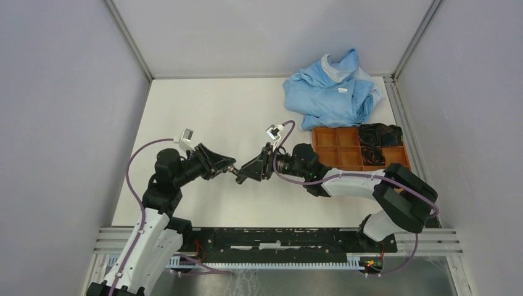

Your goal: Install the water faucets

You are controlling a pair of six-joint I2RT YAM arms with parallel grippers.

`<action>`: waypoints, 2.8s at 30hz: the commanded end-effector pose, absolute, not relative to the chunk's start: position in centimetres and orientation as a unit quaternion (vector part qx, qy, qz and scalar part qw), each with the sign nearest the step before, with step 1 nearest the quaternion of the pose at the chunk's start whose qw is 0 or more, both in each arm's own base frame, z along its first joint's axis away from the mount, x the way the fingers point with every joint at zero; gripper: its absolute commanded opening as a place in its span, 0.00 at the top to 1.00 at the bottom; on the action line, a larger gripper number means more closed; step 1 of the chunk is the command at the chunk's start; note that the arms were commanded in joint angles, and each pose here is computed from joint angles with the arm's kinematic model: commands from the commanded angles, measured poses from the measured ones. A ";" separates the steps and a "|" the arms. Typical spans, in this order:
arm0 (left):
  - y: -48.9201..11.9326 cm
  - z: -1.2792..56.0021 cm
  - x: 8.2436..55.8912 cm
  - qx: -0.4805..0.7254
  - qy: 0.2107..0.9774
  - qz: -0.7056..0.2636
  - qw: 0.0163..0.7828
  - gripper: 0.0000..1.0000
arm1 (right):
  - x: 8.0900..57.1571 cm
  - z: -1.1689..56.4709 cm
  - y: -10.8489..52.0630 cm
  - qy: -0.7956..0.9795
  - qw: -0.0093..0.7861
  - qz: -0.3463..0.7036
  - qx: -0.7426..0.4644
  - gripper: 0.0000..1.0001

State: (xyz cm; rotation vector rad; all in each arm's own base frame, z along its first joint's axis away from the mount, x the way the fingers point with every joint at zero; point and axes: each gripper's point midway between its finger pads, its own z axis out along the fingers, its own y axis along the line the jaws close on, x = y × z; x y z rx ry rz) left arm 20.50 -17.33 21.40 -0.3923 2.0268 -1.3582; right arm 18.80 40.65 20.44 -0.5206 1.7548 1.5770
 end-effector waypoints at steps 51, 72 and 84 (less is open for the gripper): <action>-18.9 25.5 22.0 -0.131 0.781 -0.540 0.285 0.98 | 17.0 25.8 38.1 0.294 0.775 -0.268 -0.492 0.09; -19.6 25.9 21.9 -0.101 0.774 -0.559 0.278 0.98 | 17.8 27.6 37.8 0.417 0.814 -0.004 -0.404 0.66; -19.9 27.0 21.2 -0.064 0.757 -0.580 0.294 0.98 | 16.9 31.7 39.0 0.474 0.706 0.445 -0.281 0.73</action>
